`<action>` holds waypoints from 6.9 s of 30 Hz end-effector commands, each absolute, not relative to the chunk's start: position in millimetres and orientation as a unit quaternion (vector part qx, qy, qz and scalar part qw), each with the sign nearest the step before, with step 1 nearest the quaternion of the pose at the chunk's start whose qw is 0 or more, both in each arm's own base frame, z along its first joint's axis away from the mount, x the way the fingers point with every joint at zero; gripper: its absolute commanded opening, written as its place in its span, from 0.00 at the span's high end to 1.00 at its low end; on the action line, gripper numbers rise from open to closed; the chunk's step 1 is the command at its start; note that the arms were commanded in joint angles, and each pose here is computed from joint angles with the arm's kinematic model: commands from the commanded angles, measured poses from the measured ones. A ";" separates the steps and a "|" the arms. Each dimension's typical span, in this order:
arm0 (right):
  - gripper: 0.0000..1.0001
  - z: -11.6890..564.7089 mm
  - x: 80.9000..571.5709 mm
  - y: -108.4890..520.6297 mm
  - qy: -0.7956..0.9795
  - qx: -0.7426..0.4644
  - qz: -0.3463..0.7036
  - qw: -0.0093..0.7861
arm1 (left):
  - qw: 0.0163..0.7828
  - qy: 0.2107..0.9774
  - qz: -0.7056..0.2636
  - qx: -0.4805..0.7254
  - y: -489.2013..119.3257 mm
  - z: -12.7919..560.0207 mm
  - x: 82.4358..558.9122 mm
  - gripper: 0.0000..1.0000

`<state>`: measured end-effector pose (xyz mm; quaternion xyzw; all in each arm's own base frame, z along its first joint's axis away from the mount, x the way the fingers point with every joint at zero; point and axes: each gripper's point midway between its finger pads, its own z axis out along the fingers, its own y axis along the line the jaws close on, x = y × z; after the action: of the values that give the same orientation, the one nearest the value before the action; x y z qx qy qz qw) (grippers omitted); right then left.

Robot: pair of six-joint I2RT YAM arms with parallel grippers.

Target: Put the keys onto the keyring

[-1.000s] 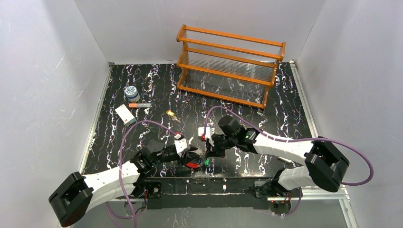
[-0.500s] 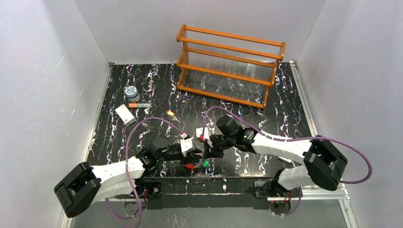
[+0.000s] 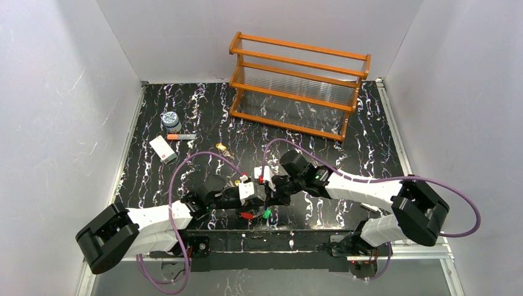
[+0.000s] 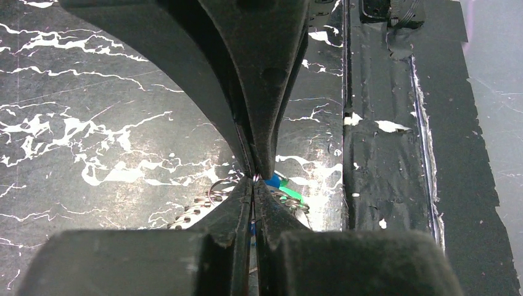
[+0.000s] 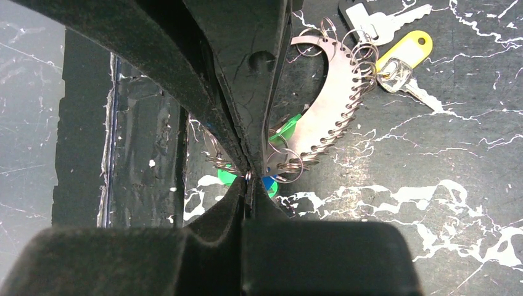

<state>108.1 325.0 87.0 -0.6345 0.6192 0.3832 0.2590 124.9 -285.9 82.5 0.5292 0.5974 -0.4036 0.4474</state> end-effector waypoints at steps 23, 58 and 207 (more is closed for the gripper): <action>0.66 133.7 125.4 349.3 0.576 -0.622 0.395 0.354 | 0.470 0.587 -0.395 0.529 -290.4 95.2 128.3 1.00; 0.62 171.1 122.6 327.8 0.512 -0.524 0.577 0.360 | 0.577 0.548 -0.428 0.429 -272.4 146.7 128.9 1.00; 0.99 130.3 115.2 345.5 0.596 -0.598 0.452 0.287 | 0.481 0.573 -0.382 0.542 -287.0 108.6 127.9 0.79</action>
<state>115.6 329.8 96.8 -0.5951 0.6375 0.4204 0.2504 129.5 -276.7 90.8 0.5367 0.6026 -0.3647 0.4646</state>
